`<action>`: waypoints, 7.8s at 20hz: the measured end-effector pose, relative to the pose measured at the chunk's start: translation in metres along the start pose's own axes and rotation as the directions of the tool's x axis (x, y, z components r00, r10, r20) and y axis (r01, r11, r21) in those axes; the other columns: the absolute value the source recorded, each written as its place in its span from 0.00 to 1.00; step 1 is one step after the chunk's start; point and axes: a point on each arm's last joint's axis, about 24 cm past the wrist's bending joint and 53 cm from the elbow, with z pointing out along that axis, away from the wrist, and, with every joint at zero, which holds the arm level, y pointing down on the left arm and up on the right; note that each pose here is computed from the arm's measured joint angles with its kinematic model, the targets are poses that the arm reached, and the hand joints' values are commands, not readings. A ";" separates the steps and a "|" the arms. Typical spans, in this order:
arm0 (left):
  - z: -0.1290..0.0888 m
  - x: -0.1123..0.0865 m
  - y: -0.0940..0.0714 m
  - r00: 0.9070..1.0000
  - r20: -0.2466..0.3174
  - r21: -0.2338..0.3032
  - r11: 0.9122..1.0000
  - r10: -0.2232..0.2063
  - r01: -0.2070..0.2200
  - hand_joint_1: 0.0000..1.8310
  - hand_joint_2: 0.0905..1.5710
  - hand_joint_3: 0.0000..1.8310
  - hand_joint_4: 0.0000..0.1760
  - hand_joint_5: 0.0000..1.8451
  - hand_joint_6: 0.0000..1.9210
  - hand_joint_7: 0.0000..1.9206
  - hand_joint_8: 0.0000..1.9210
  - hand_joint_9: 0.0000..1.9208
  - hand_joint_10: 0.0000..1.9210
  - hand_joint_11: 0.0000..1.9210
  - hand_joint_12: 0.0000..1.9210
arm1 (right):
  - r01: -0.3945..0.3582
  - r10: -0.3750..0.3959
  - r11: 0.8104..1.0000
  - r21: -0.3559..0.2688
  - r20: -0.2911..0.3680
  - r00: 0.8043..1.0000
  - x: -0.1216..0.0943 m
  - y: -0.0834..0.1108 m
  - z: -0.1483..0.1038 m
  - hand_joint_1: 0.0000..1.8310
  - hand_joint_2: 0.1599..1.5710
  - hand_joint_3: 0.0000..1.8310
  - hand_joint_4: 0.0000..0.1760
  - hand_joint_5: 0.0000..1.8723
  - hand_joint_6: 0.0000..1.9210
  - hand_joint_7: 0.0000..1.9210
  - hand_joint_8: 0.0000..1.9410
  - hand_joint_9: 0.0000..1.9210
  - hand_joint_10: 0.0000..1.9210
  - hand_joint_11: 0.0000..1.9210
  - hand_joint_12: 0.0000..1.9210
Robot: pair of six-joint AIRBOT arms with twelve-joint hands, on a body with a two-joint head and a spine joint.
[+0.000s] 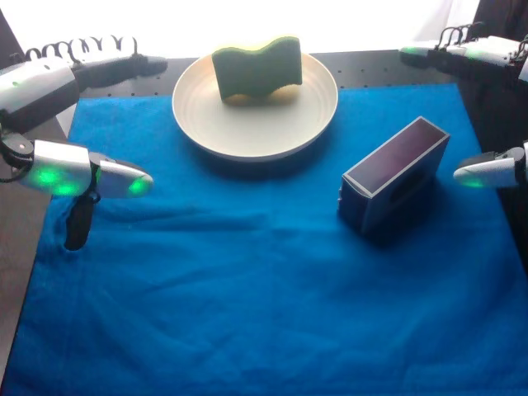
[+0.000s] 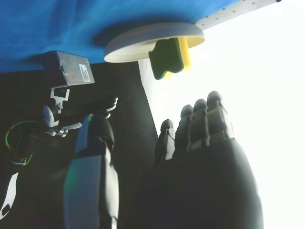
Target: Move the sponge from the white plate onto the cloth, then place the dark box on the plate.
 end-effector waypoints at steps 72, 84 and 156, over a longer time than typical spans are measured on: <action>-0.013 0.088 -0.021 0.957 -0.289 0.041 0.999 -0.005 0.017 0.70 0.65 0.00 0.00 0.69 0.16 0.53 0.56 0.51 0.46 0.41 0.67 | -0.027 0.025 0.998 -0.060 -0.031 0.999 0.014 0.013 0.023 0.41 0.61 0.00 0.67 0.06 0.00 0.07 0.00 0.06 0.00 0.07 0.01; -0.012 0.085 -0.026 0.964 -0.261 0.051 0.997 -0.039 0.054 0.49 0.51 0.00 0.36 0.25 0.00 0.27 0.00 0.28 0.04 0.03 0.69 | -0.006 0.003 0.998 -0.056 -0.053 0.999 0.018 0.012 0.022 0.43 0.52 0.00 0.96 0.05 0.00 0.07 0.00 0.08 0.00 0.11 0.03; -0.089 -0.036 -0.058 0.937 0.306 0.216 0.971 -0.168 0.104 0.21 0.59 0.00 0.50 0.00 0.00 0.00 0.00 0.00 0.00 0.00 0.19 | -0.188 0.290 0.903 -0.387 0.227 0.930 -0.011 0.076 -0.059 0.33 0.46 0.02 1.00 0.00 0.00 0.00 0.00 0.00 0.00 0.00 0.00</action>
